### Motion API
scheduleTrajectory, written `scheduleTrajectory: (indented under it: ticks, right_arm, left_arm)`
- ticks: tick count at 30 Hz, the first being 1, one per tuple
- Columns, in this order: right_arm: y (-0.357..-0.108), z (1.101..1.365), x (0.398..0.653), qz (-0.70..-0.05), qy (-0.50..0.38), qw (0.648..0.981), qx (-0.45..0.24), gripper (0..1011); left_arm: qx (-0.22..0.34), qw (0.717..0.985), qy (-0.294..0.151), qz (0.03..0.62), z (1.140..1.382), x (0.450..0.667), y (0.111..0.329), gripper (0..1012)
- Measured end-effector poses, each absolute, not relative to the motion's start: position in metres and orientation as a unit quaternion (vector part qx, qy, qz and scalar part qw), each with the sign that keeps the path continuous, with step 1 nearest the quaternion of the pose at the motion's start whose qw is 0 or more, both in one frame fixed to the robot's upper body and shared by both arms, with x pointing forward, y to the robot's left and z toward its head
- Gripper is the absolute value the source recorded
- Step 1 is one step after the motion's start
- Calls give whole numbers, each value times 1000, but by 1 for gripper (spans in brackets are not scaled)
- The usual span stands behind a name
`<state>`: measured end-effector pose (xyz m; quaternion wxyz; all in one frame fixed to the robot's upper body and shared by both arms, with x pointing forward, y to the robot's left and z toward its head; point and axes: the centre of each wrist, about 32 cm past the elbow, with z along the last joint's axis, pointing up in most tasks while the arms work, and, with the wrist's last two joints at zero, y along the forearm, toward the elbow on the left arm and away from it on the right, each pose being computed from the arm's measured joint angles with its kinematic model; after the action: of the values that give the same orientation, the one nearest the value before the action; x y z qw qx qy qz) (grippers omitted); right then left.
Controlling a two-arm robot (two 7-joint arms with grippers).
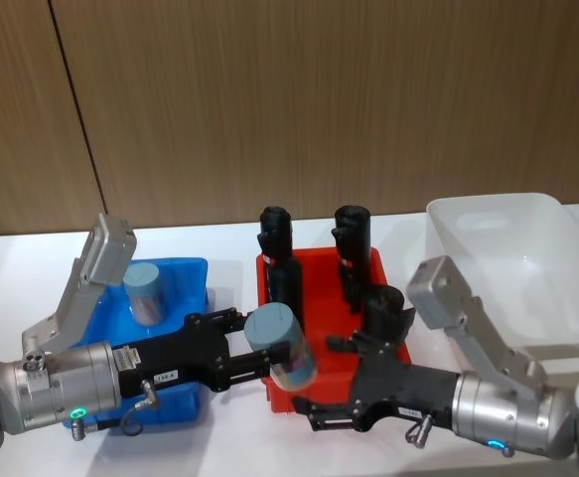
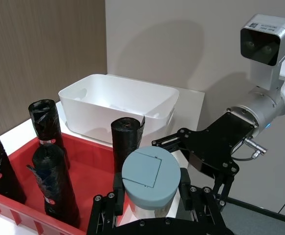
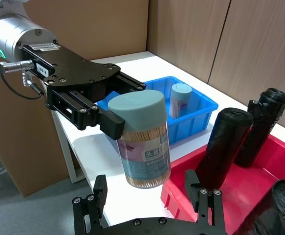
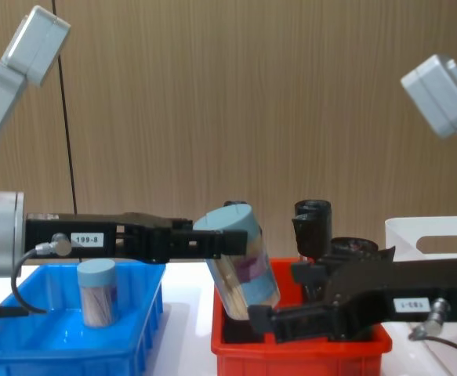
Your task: Pick the cotton swabs from the blue box and place them into the white box.
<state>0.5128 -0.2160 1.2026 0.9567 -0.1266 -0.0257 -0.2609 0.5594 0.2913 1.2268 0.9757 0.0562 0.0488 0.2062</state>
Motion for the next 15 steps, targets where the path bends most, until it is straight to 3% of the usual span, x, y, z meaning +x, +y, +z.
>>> scheduleTrajectory:
  ticks: [15]
  right_arm:
    - [-200,1202,521,-251,-31,959,-128,1002]
  left_arm:
    - [56,976,49,206,1227,559,291,660]
